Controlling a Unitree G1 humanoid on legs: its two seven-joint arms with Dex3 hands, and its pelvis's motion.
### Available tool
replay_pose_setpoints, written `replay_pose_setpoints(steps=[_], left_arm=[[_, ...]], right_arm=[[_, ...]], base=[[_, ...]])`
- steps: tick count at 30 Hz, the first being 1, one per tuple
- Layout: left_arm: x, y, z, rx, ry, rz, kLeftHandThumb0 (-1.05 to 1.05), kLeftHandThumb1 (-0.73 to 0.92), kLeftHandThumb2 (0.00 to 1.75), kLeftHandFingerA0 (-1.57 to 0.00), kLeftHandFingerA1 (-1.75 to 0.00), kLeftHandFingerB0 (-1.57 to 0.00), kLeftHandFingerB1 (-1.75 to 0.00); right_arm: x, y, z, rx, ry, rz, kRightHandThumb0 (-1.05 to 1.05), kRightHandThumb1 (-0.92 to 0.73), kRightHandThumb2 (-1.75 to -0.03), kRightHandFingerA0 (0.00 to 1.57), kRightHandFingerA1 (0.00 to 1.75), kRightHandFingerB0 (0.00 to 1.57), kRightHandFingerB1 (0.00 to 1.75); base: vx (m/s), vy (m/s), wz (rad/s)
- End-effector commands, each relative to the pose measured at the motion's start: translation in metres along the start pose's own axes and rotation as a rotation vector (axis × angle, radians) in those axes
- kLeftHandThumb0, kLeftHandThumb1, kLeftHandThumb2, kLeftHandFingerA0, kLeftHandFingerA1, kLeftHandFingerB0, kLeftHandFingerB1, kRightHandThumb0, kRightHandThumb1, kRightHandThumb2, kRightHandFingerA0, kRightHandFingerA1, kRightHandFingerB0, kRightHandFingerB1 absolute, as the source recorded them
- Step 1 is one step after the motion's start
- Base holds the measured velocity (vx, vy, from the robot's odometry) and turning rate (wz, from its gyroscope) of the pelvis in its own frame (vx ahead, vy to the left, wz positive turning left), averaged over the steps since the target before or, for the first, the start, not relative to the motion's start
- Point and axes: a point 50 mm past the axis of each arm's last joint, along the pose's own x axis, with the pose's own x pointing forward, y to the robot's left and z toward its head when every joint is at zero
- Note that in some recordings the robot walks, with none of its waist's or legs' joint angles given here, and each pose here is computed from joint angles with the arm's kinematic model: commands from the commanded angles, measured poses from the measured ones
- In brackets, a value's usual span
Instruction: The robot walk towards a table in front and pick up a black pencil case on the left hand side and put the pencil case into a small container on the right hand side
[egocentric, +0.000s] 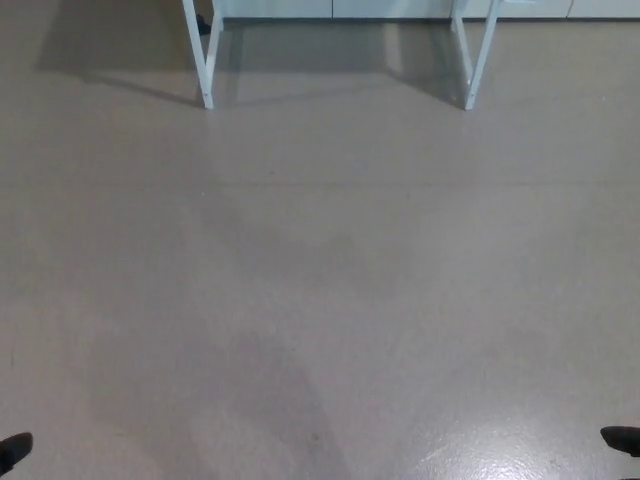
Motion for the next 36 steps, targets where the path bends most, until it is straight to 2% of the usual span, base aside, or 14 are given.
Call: replay_pose_setpoints(steps=[1,6,18,19,21,22,28,29,30,31,36], left_arm=[[-0.004,0.004,0.0,-0.004,-0.02,-0.028,-0.07,0.4,0.84,-0.27,-0.54,-0.14,-0.47],[-0.006,0.004,-0.004,-0.033,-0.008,-0.035,-0.05,0.41,0.85,-0.23,-0.53,-0.12,-0.46],[-0.011,0.004,-0.01,-0.042,-0.003,-0.04,-0.04,0.4,0.85,-0.31,-0.57,-0.13,-0.47],[-0.012,0.004,-0.01,-0.035,-0.002,-0.042,-0.07,0.57,0.57,-0.39,-0.4,-0.25,-0.31],[-0.012,0.003,-0.011,-0.023,0.001,-0.037,-0.07,0.57,0.57,-0.4,-0.39,-0.26,-0.31],[-0.013,0.004,-0.012,-0.009,0.003,-0.036,-0.05,0.4,0.84,-0.3,-0.56,-0.14,-0.47],[-0.013,0.004,-0.014,0.0,0.01,-0.04,-0.05,0.42,0.86,-0.27,-0.54,-0.13,-0.47],[-0.013,0.004,-0.014,-0.01,0.009,-0.041,-0.05,0.42,0.86,-0.26,-0.54,-0.13,-0.47],[-0.013,0.004,-0.014,-0.013,0.009,-0.041,-0.05,0.42,0.86,-0.26,-0.54,-0.13,-0.47],[-0.013,0.004,-0.014,-0.015,0.013,-0.038,-0.05,0.41,0.85,-0.27,-0.55,-0.13,-0.47],[-0.013,0.004,-0.014,-0.001,0.012,-0.036,-0.05,0.41,0.85,-0.27,-0.55,-0.13,-0.47]], right_arm=[[-0.004,-0.008,-0.002,-0.01,-0.032,-0.014,-0.49,-0.47,-0.75,0.49,0.5,0.35,0.45],[-0.007,-0.007,-0.006,-0.023,-0.025,-0.013,-0.49,-0.47,-0.75,0.49,0.5,0.35,0.45],[-0.009,-0.005,-0.01,-0.035,-0.025,0.004,-0.51,-0.47,-0.76,0.48,0.5,0.34,0.45],[-0.009,-0.005,-0.01,-0.032,-0.019,0.007,-0.51,-0.48,-0.76,0.47,0.5,0.33,0.45],[-0.009,-0.004,-0.011,-0.025,-0.014,0.004,-0.49,-0.47,-0.75,0.48,0.5,0.34,0.45],[-0.009,-0.004,-0.011,-0.032,-0.013,0.005,-0.49,-0.47,-0.75,0.48,0.5,0.34,0.45],[-0.008,-0.003,-0.011,-0.047,-0.013,0.009,-0.49,-0.47,-0.75,0.47,0.5,0.34,0.45],[-0.008,-0.003,-0.011,-0.044,-0.013,0.01,-0.41,-0.57,-0.57,0.54,0.39,0.4,0.35],[-0.008,-0.003,-0.011,-0.043,-0.013,0.01,-0.41,-0.57,-0.57,0.54,0.39,0.4,0.35],[-0.008,-0.003,-0.011,-0.034,-0.014,0.01,-0.48,-0.47,-0.75,0.47,0.49,0.35,0.45],[-0.008,-0.002,-0.011,-0.044,-0.016,0.012,-0.48,-0.47,-0.75,0.48,0.5,0.36,0.46]], base=[[0.0,0.0,0.0],[0.0,0.0,0.0],[0.0,0.0,0.01],[-0.21,0.043,-0.03],[-0.23,0.031,0.41],[-0.24,0.052,0.08],[0.0,0.078,-0.08],[0.11,0.244,-0.21],[0.18,0.312,-0.44],[0.16,0.593,0.26],[0.2,0.307,-0.08]])
